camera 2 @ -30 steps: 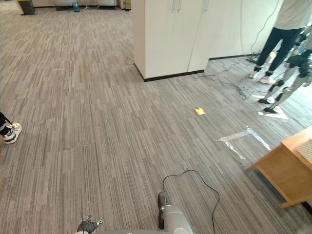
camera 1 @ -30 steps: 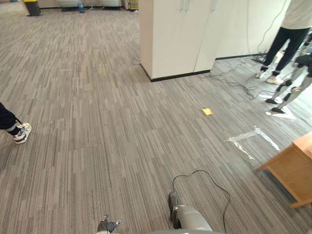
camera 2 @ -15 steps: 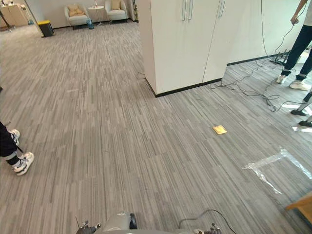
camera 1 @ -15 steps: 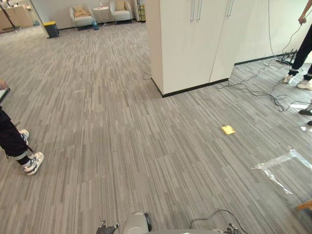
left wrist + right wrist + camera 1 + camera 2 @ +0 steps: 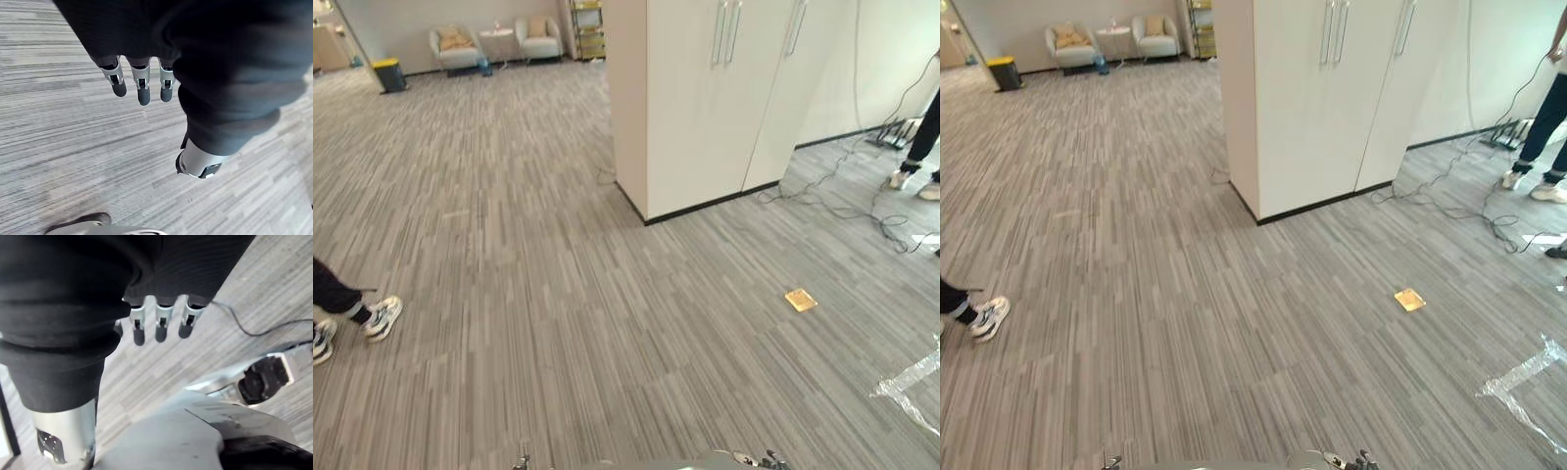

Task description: Organize washtable

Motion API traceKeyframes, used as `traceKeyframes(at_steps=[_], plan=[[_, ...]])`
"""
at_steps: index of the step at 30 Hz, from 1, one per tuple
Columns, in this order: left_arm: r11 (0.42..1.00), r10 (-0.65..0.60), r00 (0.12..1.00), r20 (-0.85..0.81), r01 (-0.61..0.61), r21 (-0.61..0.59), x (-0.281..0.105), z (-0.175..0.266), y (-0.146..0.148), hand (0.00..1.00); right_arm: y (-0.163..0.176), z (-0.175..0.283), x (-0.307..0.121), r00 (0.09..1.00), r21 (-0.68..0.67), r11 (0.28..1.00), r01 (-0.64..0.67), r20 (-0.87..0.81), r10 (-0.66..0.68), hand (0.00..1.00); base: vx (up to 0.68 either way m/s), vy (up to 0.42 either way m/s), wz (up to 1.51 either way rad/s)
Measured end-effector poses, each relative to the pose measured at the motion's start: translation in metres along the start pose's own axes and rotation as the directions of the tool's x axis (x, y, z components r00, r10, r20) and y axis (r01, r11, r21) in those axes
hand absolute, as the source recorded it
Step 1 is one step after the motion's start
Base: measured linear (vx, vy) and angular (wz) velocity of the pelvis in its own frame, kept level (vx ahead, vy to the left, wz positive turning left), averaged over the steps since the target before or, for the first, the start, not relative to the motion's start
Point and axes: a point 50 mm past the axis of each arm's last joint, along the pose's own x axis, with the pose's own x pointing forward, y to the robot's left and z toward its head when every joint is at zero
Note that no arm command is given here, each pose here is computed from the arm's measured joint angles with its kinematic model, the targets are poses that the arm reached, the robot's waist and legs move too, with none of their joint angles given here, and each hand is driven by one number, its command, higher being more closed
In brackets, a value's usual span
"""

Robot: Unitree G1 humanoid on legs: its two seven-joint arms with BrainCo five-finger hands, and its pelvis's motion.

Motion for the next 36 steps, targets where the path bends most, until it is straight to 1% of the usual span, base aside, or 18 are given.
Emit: traceKeyframes(at_steps=[1, 4, 7, 10, 13, 14, 23, 32, 36], plan=[[1.0, -0.002, 1.0, 0.027, 0.002, -0.002, 0.002, 0.01, -0.001, 0.0, 0.002, 0.0, 0.0, 1.0, 0.003, 1.0, -0.003, -0.002, 0.003, 0.0, 0.26, 0.016, 0.25], [1.0, 0.005, 0.999, 0.044, -0.004, -0.017, 0.003, 0.014, 0.0, 0.0, 0.004, -0.002, 0.0, 1.0, 0.004, 1.0, -0.006, -0.009, 0.006, 0.0, 0.31, -0.005, 0.29], [0.996, 0.044, 0.999, 0.018, -0.043, -0.082, 0.002, 0.007, 0.006, 0.0, 0.006, -0.013, -0.003, 0.999, 0.011, 1.0, -0.006, -0.047, 0.006, 0.0, 0.28, -0.091, 0.22], [0.994, 0.029, 0.999, -0.013, -0.03, -0.103, -0.002, -0.004, -0.002, 0.0, 0.0, -0.013, -0.003, 0.999, -0.017, 1.0, -0.003, -0.05, 0.002, 0.0, 0.32, -0.125, -0.11], [0.994, 0.019, 0.999, -0.028, -0.021, -0.103, -0.002, -0.007, -0.005, 0.0, -0.004, -0.017, -0.003, 0.998, -0.037, 0.999, 0.001, -0.068, -0.004, 0.0, 0.2, -0.077, -0.14], [0.999, 0.011, 1.0, -0.029, -0.012, -0.051, -0.002, -0.008, -0.002, 0.0, -0.005, -0.022, -0.005, 0.997, -0.061, 0.998, -0.001, -0.082, -0.004, 0.0, 0.12, -0.035, -0.04], [0.998, 0.013, 1.0, -0.027, -0.015, -0.054, -0.001, -0.008, -0.001, 0.0, -0.005, -0.021, -0.004, 0.997, -0.058, 0.998, -0.002, -0.075, -0.002, 0.0, -0.01, -0.005, -0.12], [0.998, 0.017, 1.0, -0.014, -0.018, -0.054, -0.001, -0.005, 0.0, 0.0, -0.006, -0.025, -0.006, 0.997, 0.005, 1.0, 0.027, -0.07, -0.026, 0.0, 0.01, -0.019, -0.07], [0.998, 0.012, 1.0, -0.012, -0.013, -0.058, -0.001, -0.005, -0.002, 0.0, -0.007, -0.019, -0.005, 0.998, 0.022, 0.999, 0.033, -0.049, -0.032, 0.0, 0.08, 0.016, 0.1]])
